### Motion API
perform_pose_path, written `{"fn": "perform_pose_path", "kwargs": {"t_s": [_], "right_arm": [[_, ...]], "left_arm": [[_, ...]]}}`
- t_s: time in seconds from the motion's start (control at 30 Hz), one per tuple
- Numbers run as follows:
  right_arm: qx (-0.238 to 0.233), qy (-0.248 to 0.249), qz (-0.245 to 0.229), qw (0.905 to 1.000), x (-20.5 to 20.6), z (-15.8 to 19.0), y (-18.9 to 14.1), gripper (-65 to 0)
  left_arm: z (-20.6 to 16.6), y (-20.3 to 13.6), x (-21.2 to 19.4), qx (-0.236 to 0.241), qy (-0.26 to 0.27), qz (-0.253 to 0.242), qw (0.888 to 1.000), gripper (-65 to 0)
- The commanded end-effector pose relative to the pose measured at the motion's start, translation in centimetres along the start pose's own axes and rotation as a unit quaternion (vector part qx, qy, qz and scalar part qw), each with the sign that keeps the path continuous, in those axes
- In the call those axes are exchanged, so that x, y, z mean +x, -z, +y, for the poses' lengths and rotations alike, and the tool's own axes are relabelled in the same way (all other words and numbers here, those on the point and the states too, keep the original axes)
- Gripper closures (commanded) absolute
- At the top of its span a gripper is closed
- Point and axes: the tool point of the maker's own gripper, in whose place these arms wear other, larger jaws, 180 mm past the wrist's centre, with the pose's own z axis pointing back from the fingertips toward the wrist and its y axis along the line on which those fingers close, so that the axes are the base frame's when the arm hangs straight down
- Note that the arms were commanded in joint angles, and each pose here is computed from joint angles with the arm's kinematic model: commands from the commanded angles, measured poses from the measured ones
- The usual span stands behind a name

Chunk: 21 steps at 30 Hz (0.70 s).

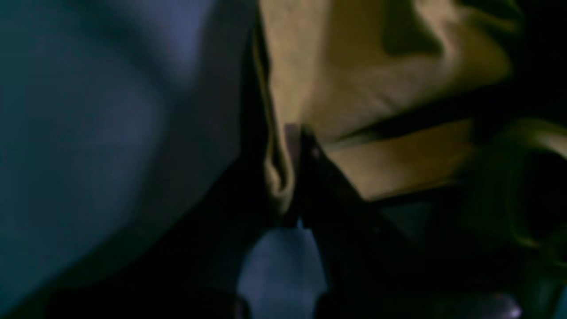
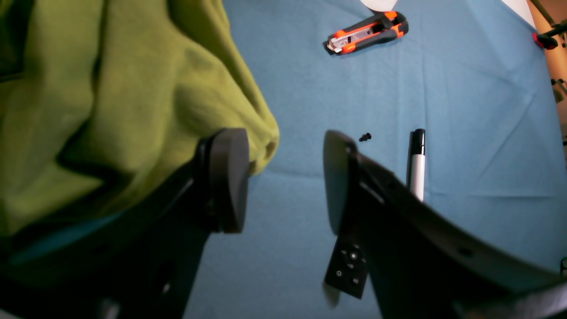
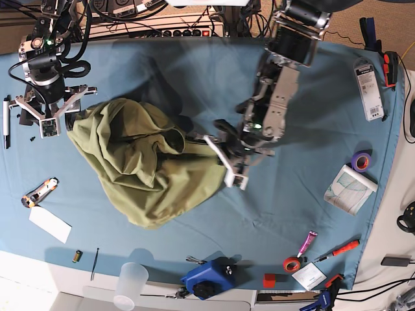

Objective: Layout the t-shirt on the table in an organized manner, then fold the t-shirt properly
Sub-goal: 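Pull the grasped fabric with the left gripper away from the shirt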

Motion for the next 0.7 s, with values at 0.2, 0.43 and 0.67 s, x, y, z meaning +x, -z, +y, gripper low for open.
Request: {"fn": "perform_pose_path", "kwargs": {"t_s": [0.2, 0.43, 0.67], "right_arm": [[0.004, -0.012, -0.036, 0.9993, 1.6, -0.1, -0.3, -27.5], [0.125, -0.014, -0.074, 0.9893, 2.9, 4.3, -1.1, -27.5], [0.159, -0.012, -0.082, 0.9838, 3.1, 5.5, -1.4, -27.5]], "left_arm": [[4.8, -4.3, 3.7, 0.064, 0.039, -0.008, 0.997, 0.0], [9.1, -7.6, 0.8, 0.097, -0.007, 0.013, 0.995, 0.0], [12.5, -12.8, -3.0, 0.136, -0.047, 0.013, 0.99, 0.0]]}}
